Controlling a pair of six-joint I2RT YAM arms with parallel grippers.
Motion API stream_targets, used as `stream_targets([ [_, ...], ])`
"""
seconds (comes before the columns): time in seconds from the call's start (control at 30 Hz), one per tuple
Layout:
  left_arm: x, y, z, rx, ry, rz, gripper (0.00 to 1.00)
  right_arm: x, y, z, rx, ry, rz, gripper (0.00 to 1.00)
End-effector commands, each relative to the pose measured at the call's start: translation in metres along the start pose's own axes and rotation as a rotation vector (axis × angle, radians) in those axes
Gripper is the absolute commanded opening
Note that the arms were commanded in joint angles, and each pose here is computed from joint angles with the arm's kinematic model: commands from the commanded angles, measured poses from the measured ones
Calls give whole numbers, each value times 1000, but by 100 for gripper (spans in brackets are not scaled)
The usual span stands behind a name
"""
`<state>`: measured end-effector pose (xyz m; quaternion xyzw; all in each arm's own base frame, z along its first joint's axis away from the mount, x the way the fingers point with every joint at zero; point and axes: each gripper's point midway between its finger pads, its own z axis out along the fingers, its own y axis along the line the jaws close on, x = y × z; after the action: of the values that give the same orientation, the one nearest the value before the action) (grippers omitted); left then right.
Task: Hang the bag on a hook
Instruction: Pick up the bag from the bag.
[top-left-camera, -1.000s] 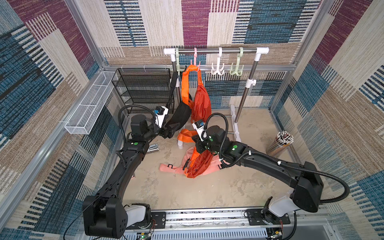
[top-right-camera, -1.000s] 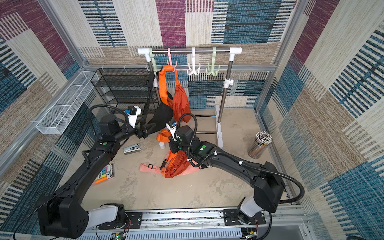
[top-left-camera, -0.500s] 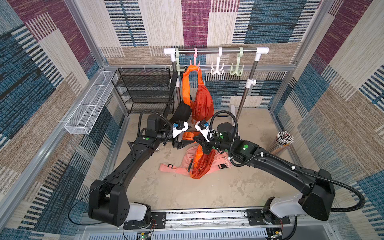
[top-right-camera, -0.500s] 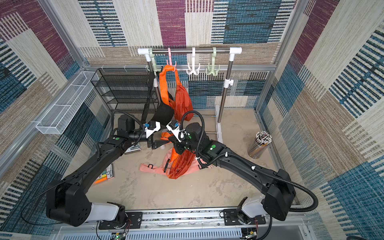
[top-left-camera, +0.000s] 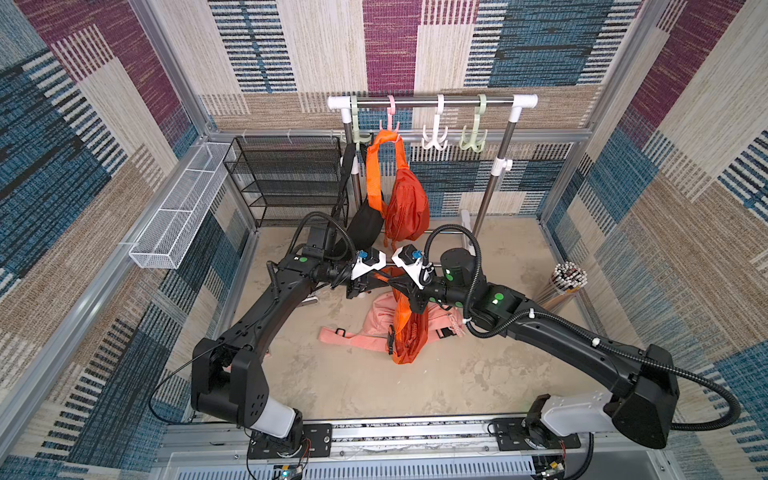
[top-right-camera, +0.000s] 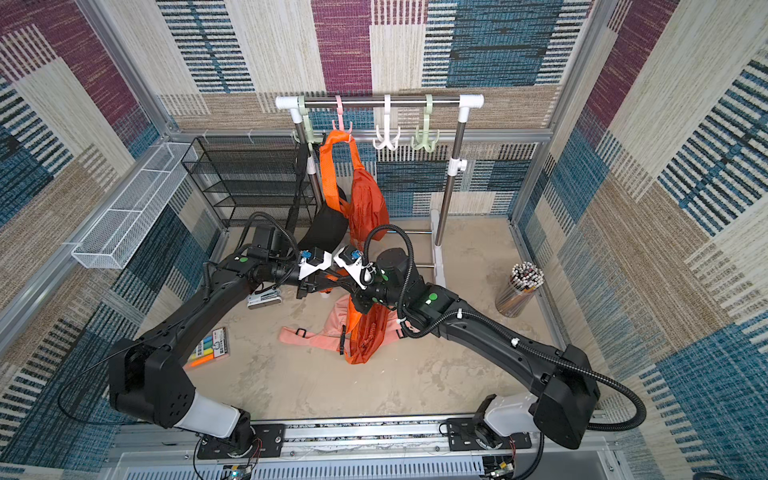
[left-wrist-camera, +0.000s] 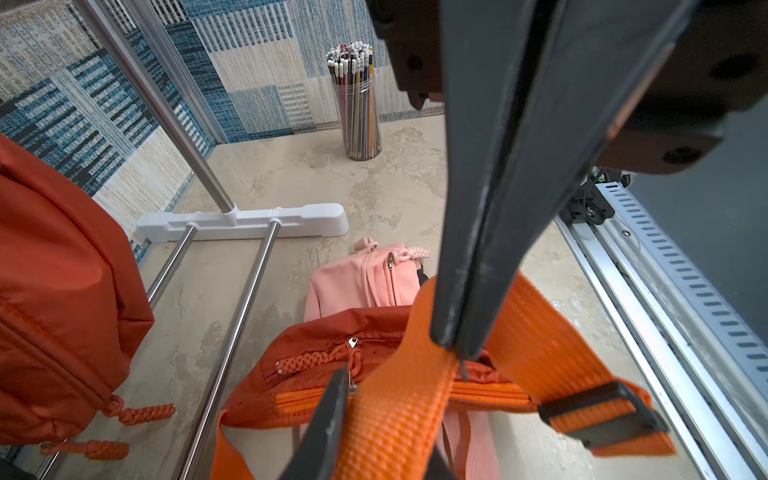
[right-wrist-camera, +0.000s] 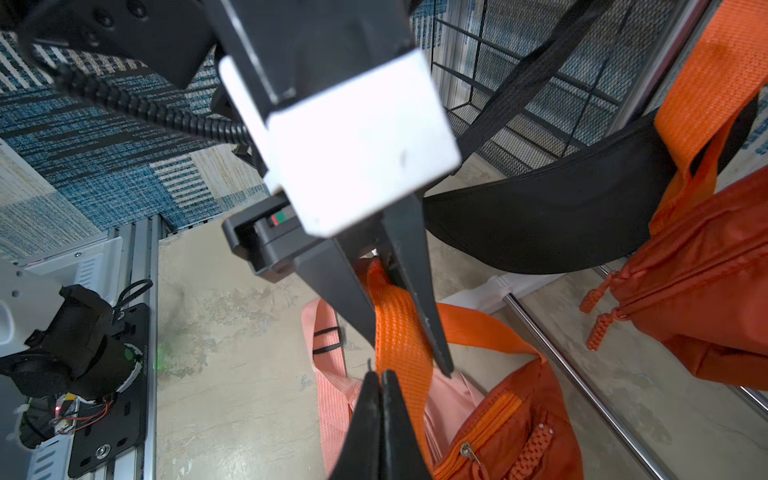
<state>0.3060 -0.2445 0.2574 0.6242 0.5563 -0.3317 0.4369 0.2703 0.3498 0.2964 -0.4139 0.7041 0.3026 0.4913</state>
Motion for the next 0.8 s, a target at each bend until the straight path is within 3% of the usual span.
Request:
stream_targets([
  [0.0, 6, 4, -4, -19, 61, -30, 0, -6, 0, -4, 1, -33, 23, 3],
  [0.07, 0, 10, -5, -40, 52, -48, 0, -2, -2, -5, 16, -30, 64, 32],
  [0.17, -7, 18, -6, -72, 28, -60, 0, 0, 6, -10, -22, -40, 130, 62],
  [0.27, -9, 26, -7, -115, 19, -77, 0, 8, 11, -15, 7, -36, 196, 79],
  [0.33, -10, 27, -6, -122, 13, -79, 0, 13, 16, -18, 19, -40, 230, 83],
  [0.67, -17, 31, -9, -154, -9, -88, 0, 67, 6, 12, 155, 0, 514, 82],
  [0.7, -19, 32, -10, -158, -12, -89, 0, 71, 4, 17, 167, 5, 530, 79],
  [0.73, -20, 33, -11, -170, -13, -85, 0, 73, 4, 22, 166, 3, 536, 66],
  [0.77, -23, 35, -13, -185, -16, -84, 0, 75, 1, 26, 180, 3, 557, 45],
])
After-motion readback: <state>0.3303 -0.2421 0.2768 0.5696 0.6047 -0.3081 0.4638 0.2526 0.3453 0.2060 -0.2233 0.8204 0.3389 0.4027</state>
